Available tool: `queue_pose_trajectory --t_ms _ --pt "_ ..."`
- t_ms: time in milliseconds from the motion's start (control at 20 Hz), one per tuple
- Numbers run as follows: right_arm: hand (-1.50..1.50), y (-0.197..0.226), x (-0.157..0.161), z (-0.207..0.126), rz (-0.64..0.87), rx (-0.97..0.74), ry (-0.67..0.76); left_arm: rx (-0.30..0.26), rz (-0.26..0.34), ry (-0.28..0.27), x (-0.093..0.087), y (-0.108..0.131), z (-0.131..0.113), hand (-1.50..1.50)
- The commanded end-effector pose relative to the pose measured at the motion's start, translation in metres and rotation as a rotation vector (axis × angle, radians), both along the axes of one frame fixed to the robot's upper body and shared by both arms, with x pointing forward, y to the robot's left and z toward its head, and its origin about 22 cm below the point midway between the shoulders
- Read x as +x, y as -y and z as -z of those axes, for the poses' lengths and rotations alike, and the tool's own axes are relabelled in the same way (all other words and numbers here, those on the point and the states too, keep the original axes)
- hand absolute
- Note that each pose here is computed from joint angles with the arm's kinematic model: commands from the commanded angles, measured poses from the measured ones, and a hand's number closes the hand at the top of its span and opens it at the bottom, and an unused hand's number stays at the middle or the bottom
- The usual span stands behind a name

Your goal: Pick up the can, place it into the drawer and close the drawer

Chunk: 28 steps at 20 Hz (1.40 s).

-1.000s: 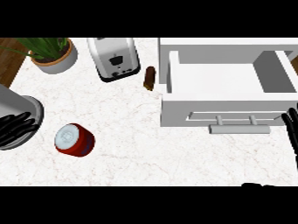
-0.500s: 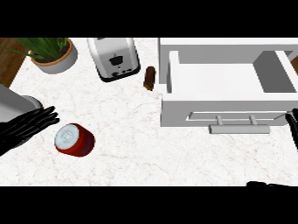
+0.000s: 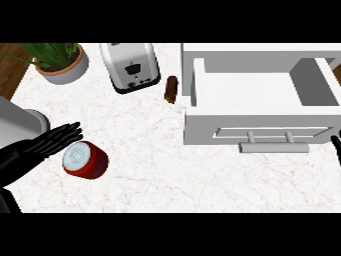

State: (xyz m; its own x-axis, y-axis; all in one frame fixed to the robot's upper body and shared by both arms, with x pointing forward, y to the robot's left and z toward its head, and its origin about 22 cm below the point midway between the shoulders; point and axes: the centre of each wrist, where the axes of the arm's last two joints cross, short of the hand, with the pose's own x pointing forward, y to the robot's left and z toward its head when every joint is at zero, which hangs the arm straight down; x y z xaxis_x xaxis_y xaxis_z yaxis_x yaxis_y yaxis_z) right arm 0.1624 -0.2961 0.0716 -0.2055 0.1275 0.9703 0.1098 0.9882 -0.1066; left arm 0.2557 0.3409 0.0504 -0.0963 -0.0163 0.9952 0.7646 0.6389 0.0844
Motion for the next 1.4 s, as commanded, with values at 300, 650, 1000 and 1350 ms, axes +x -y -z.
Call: queue_pose_trajectory --t_ms 300,650,1000,1350 --pt "-1.5 -0.001 -0.002 0.003 -0.014 0.003 0.007 0.016 -0.007 -0.017 0.022 -0.013 0.034 -1.5" --pt "-1.5 -0.008 0.016 -0.001 0.002 -0.01 0.005 0.027 -0.023 -0.024 0.009 -0.028 0.06 -1.5" --pt "-1.5 -0.011 0.007 -0.004 -0.004 -0.002 0.008 0.045 -0.048 -0.01 0.027 -0.024 0.079 -1.5" --pt "-1.5 0.006 0.008 -0.003 -0.009 -0.018 0.028 0.05 -0.055 -0.03 0.027 -0.033 0.097 -1.5"
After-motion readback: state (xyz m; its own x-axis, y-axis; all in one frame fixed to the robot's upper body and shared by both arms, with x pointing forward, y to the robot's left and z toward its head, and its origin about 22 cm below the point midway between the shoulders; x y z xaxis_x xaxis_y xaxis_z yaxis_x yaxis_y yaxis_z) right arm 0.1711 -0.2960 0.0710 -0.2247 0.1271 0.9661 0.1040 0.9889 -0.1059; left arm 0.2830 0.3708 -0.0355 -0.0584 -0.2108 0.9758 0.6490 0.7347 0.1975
